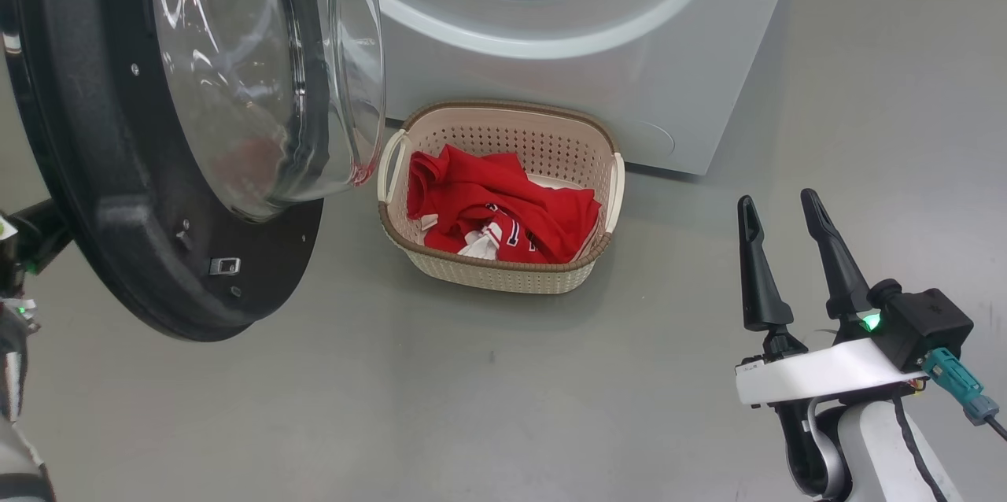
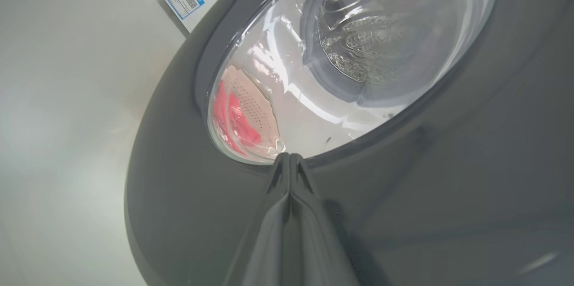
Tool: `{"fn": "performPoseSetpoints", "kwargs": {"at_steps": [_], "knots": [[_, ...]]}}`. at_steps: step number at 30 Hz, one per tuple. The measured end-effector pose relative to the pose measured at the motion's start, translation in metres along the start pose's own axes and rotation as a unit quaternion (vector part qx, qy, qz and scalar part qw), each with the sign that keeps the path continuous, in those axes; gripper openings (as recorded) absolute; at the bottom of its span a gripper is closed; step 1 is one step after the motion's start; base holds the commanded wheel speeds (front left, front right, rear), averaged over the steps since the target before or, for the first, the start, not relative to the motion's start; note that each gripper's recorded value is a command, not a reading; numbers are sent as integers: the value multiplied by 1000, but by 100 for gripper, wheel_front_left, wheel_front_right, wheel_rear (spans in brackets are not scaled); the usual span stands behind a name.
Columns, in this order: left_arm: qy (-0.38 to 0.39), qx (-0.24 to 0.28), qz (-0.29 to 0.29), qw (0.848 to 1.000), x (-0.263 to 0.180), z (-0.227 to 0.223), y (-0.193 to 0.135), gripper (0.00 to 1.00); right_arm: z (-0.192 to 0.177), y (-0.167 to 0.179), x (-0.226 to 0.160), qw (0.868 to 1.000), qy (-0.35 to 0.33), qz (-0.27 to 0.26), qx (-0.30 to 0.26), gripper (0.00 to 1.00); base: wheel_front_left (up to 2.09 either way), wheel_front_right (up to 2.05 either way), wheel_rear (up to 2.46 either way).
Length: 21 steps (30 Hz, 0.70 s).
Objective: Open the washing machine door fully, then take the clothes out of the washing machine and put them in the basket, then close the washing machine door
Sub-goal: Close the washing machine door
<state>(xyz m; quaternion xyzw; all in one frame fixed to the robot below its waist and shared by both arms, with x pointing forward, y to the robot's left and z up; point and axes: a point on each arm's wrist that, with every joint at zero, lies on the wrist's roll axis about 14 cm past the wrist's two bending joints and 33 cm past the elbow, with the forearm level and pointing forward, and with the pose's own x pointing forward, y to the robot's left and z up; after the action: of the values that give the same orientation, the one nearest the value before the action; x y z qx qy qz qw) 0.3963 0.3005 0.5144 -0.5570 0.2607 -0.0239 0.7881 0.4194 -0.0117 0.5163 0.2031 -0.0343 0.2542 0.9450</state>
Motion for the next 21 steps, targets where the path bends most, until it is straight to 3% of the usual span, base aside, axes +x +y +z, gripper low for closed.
{"fn": "performPoseSetpoints", "kwargs": {"at_steps": [13,21], "knots": [[-119,115,108,980,-37,18,44,0,3,2,-6,1000,0,-3,0,100,0,0,0],[-203,225,141,943,-59,28,40,0,5,6,-7,1000,-4,1,3,100,0,0,0]]}}
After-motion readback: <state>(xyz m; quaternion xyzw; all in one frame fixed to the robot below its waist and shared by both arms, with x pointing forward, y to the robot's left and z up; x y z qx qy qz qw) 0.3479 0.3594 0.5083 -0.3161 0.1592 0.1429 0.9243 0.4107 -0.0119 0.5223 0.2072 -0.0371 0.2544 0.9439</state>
